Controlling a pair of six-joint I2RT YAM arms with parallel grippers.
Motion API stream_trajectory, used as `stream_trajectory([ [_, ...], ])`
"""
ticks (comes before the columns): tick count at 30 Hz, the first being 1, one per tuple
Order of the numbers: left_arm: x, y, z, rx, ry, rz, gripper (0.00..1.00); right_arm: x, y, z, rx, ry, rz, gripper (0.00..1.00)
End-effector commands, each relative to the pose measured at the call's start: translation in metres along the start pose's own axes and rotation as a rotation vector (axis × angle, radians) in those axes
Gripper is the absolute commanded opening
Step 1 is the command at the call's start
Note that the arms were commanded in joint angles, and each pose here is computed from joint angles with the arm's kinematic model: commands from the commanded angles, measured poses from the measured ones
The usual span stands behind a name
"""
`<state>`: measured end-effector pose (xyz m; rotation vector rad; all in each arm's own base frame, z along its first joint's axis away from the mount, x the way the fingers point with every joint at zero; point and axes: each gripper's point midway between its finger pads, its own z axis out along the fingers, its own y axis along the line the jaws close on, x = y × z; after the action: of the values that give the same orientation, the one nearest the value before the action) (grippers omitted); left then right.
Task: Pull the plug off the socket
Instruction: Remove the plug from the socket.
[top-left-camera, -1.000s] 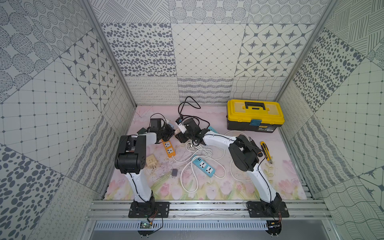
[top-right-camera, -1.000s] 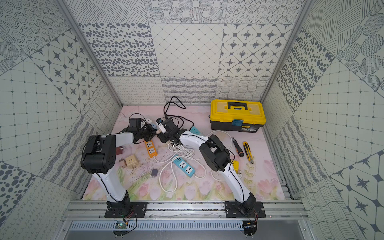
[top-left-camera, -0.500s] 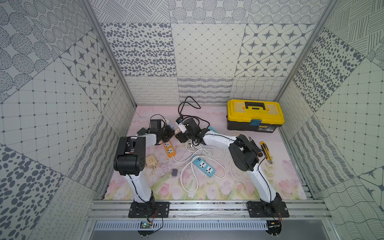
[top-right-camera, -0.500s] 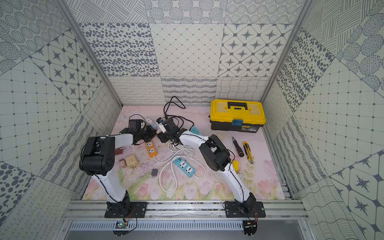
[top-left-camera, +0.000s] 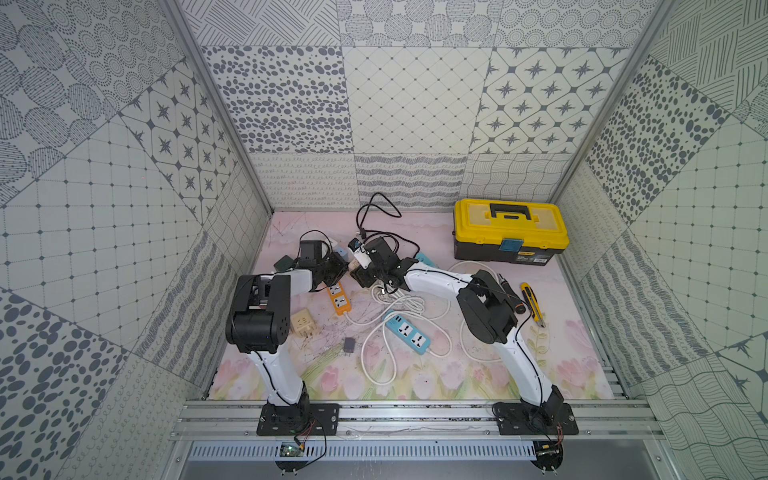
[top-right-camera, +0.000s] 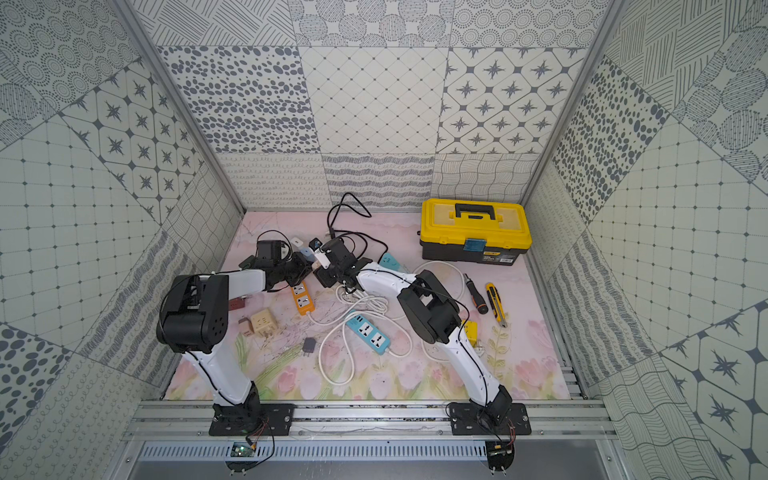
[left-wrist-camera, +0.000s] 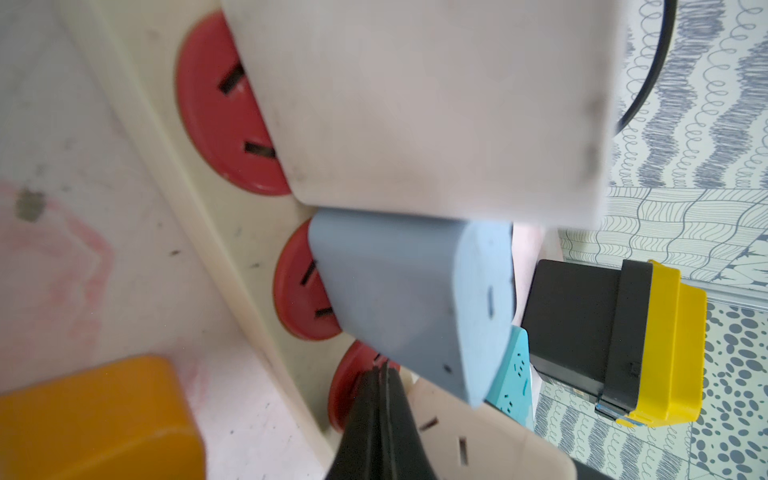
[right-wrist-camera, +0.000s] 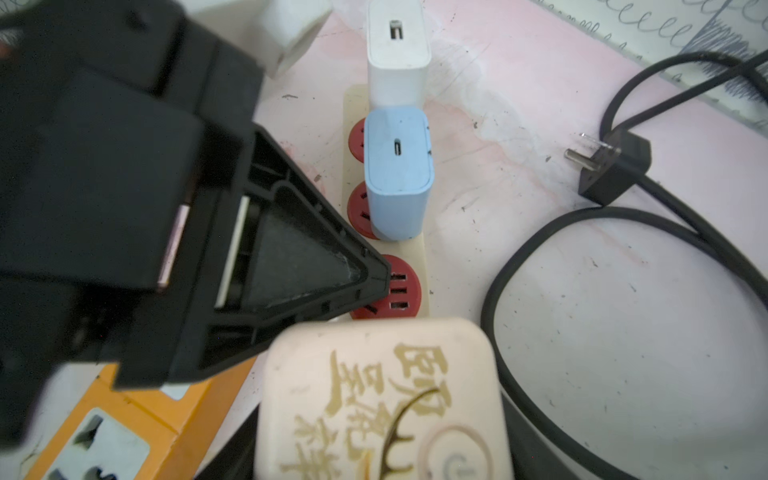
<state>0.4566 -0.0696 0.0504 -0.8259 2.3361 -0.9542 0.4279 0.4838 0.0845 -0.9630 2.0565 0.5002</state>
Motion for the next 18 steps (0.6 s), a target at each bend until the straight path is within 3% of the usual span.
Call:
stream_trajectory([
  [1,0.068,0.089,-0.011,-0.358,0.209,-0.169,0.0,-0.084,-0.024,-0.058,-0.078,-0.199,0.224,0.0],
  [3,0.068,0.089,-0.011,-0.36,0.202,-0.175,0.0,-0.087,-0.016,-0.061,-0.125,-0.195,0.257,0.0],
  [8,0.067,0.089,-0.01,-0.354,0.207,-0.185,0.0,-0.057,0.028,-0.048,-0.044,-0.062,-0.048,0.0],
  [12,0.067,0.089,-0.01,-0.347,0.198,-0.187,0.0,-0.047,0.015,-0.047,0.041,-0.046,-0.104,0.0],
  [14,0.067,0.09,-0.01,-0.345,0.196,-0.188,0.0,-0.054,0.006,-0.051,0.026,-0.054,-0.031,0.0],
  [18,0.066,0.091,-0.011,-0.355,0.19,-0.203,0.0,-0.07,-0.009,-0.066,-0.1,-0.063,0.285,0.0],
])
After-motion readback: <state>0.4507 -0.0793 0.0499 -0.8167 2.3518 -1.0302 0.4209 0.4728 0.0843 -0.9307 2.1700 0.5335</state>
